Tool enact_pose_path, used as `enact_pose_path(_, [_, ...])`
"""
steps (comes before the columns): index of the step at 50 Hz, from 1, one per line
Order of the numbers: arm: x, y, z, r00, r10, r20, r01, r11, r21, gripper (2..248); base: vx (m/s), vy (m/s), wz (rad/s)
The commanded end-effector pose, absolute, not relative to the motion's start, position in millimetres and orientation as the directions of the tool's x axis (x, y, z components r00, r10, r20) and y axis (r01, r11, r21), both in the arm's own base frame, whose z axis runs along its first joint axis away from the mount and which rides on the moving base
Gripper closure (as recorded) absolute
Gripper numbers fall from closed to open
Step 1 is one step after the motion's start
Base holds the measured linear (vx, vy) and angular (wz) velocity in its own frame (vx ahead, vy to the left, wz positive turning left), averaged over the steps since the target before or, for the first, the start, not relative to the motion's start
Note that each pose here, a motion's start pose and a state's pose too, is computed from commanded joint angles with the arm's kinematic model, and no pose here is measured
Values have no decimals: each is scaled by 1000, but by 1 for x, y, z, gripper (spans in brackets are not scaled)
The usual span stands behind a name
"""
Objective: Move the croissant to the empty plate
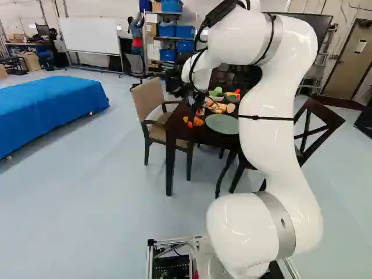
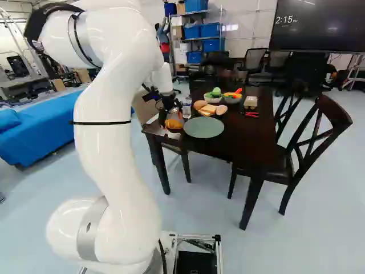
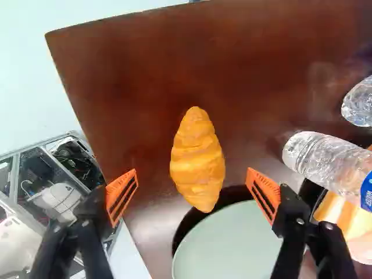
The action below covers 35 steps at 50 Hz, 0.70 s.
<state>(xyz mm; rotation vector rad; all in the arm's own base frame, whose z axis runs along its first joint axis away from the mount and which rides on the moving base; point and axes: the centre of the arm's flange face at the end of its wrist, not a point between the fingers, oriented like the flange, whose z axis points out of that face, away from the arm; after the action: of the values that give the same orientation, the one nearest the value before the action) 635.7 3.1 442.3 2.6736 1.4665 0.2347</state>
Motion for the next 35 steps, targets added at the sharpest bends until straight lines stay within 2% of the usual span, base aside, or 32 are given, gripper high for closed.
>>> enact_pose_path(35, [633,3,450,528,843,100,829,-538,155,3,0,0,0])
